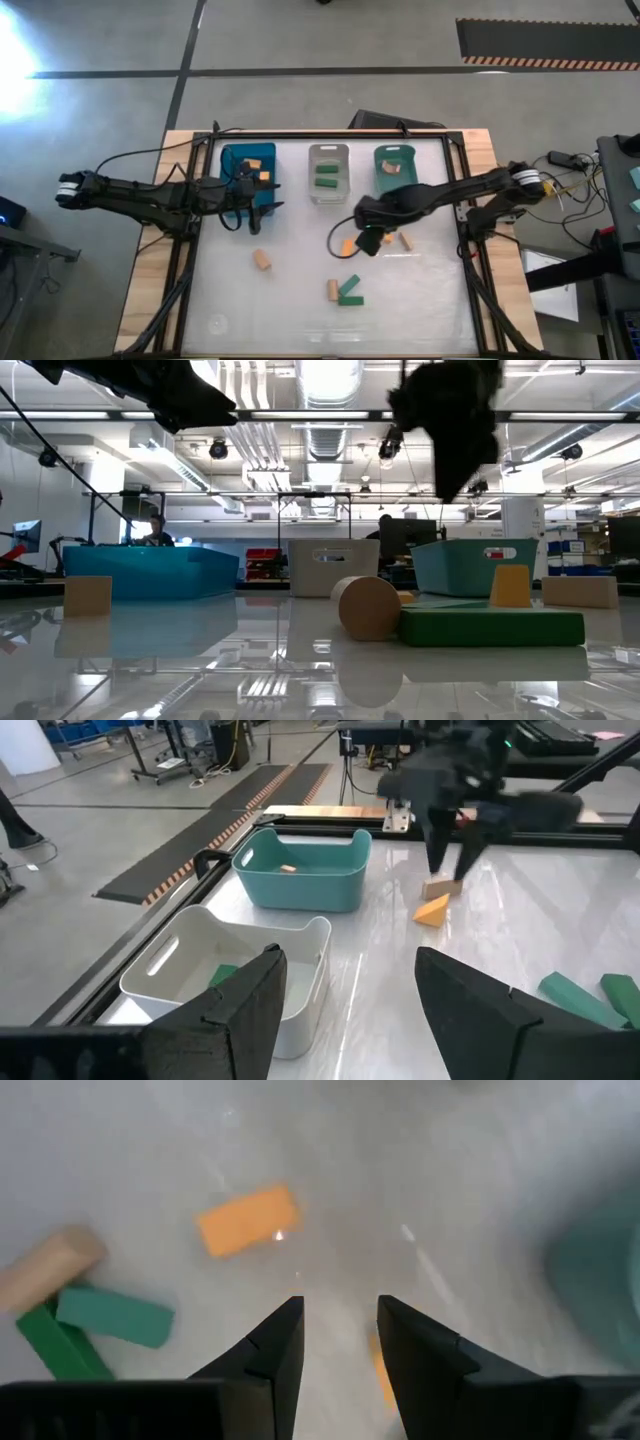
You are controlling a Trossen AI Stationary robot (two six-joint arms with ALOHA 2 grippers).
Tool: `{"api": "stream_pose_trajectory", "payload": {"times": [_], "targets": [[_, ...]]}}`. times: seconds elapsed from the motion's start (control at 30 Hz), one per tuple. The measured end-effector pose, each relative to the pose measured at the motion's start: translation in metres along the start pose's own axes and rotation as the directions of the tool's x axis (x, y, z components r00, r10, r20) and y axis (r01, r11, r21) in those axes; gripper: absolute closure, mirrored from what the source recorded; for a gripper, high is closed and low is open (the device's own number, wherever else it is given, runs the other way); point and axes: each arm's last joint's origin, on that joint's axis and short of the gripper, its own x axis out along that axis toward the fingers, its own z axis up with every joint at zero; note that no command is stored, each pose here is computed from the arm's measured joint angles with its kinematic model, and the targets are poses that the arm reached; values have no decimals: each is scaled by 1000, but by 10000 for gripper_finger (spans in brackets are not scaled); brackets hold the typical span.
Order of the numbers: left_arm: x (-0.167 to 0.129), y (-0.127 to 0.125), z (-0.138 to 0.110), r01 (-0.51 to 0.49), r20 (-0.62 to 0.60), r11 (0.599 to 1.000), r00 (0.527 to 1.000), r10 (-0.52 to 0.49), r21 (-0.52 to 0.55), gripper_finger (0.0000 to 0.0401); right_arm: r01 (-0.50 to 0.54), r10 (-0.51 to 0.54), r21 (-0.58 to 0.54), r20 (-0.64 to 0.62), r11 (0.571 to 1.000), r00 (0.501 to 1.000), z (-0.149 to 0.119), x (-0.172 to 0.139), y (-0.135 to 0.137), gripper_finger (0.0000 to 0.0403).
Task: Sort & place blocks by color
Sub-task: Put the brown block into the green bin
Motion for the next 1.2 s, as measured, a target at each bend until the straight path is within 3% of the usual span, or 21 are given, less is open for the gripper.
{"api": "stream_pose_trajectory", "payload": {"times": [0.23, 0.47, 0.7, 1.07, 1.2], "targets": [[0, 0, 0, 0, 7, 1000, 1000, 0, -1, 194, 86, -63, 281, -91, 956, 994, -35, -2, -32, 251], [0, 0, 1, 0, 9, 1000, 1000, 0, 7, 194, 179, -66, 408, -274, 895, 959, -65, 22, -51, 232], [0, 0, 1, 0, 8, 1000, 1000, 0, 7, 194, 232, -81, 396, -362, 888, 929, -74, 39, -54, 227], [0, 0, 0, 0, 6, 1000, 1000, 0, 7, 194, 175, -43, 407, -314, 896, 948, -76, 53, -53, 225], [0, 0, 0, 0, 6, 1000, 1000, 0, 5, 194, 215, -72, 420, -331, 882, 941, -83, 60, -59, 225]]}}
